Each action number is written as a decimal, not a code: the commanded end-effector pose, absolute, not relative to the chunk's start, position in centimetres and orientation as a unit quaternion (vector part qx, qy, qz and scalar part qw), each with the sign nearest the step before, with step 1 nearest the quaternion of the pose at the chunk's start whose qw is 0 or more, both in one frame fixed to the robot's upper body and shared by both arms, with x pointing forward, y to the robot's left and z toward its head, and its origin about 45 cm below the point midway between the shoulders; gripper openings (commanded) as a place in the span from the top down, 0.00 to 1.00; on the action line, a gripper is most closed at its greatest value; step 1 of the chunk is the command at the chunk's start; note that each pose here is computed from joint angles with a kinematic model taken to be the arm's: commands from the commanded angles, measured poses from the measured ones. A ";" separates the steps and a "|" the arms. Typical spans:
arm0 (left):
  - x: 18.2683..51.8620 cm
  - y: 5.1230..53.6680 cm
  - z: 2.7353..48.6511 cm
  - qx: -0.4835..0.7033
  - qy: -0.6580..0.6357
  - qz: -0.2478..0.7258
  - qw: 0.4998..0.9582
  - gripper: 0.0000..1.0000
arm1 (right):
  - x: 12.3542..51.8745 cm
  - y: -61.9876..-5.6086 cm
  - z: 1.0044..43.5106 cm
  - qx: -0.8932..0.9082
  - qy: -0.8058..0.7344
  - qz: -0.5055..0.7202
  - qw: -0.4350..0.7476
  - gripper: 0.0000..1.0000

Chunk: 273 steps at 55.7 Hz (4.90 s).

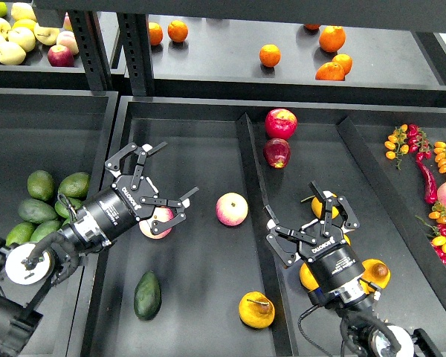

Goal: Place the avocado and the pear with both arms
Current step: 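Move the left gripper down toward the dark avocado in the middle bin, then close the left gripper around the dark avocado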

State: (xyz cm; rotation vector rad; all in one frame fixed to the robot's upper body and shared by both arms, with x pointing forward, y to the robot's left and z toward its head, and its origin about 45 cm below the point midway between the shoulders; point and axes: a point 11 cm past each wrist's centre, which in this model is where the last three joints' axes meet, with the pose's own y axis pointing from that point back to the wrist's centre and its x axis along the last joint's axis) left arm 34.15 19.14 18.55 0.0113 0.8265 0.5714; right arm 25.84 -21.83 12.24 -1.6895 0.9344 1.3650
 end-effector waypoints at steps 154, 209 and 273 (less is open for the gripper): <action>30.4 14.8 5.8 0.649 -0.028 -0.003 0.760 0.01 | 26.0 -23.2 11.3 -0.646 0.394 0.537 0.374 0.00; 31.3 17.8 4.3 0.693 -0.068 0.001 0.717 0.01 | 25.9 -23.1 11.1 -0.645 0.394 0.539 0.371 0.00; 28.6 15.9 2.1 0.661 -0.004 0.008 0.750 0.71 | 25.9 -23.1 11.1 -0.645 0.395 0.540 0.370 0.00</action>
